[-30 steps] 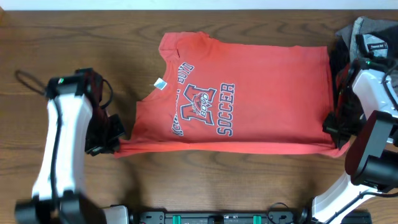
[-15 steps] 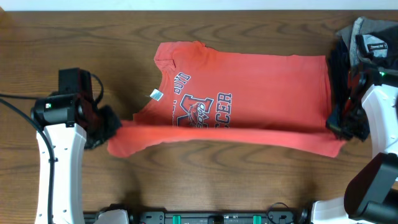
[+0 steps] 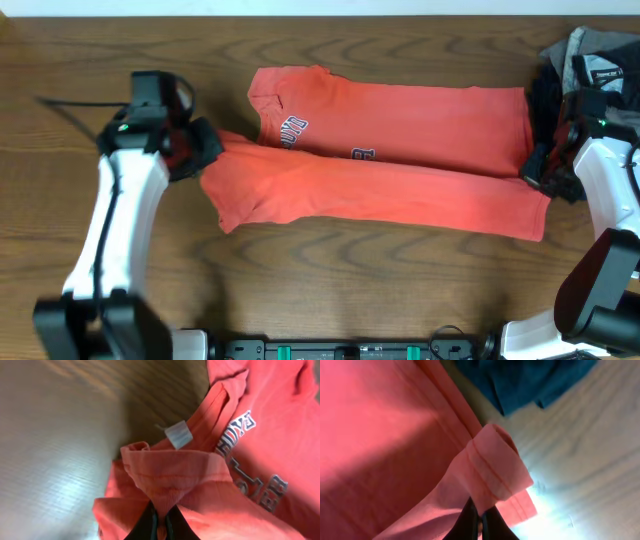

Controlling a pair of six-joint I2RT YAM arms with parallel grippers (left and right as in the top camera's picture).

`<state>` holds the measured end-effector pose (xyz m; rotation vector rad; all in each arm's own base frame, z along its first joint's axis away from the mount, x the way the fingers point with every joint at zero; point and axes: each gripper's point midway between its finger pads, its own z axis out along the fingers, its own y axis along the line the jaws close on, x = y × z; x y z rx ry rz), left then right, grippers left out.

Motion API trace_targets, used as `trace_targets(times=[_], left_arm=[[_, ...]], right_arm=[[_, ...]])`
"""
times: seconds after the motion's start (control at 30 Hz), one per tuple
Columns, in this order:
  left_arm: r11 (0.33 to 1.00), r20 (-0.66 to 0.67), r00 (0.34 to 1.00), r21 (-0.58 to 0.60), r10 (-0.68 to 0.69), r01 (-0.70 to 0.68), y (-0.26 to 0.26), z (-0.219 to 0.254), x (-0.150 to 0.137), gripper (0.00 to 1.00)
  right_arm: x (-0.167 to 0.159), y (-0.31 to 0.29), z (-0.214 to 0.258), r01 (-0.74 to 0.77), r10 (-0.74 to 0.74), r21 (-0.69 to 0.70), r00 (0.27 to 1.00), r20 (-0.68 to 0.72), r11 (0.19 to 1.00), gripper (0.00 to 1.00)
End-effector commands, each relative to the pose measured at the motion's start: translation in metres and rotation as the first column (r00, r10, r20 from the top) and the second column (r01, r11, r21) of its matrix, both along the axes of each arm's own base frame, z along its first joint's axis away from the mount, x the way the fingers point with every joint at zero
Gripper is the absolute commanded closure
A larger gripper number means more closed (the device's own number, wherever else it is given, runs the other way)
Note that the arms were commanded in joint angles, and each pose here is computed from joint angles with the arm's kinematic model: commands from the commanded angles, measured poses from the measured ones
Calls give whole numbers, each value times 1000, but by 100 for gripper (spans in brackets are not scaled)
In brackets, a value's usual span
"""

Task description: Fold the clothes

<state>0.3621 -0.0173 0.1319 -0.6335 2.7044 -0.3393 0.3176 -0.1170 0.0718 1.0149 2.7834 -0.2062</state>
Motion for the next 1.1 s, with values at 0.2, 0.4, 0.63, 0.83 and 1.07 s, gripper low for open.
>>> trace_targets(times=[0.2,0.4,0.63,0.83,1.07], left_arm=[[1000,22,1000,19,-21,20,-6,-44,43,94],[999,43,998,16,-35,34,-12,-44,49,94],[988,88,985,-10,-150,151,-42,-39,53,94],[980,113,974,-5,-197,199,-60,-36,55,94],[954,122,947,15,-298,298,-89,-37,50,94]], right_arm=[[19,-20,4,22,-16,-68,997,80,997,92],[19,-19,0,21,-15,-65,997,82,998,91],[6,0,-19,1,-2,26,999,47,1000,89],[-21,12,-47,-7,9,69,1000,-26,998,91],[-44,18,-79,-4,8,76,999,-50,997,91]])
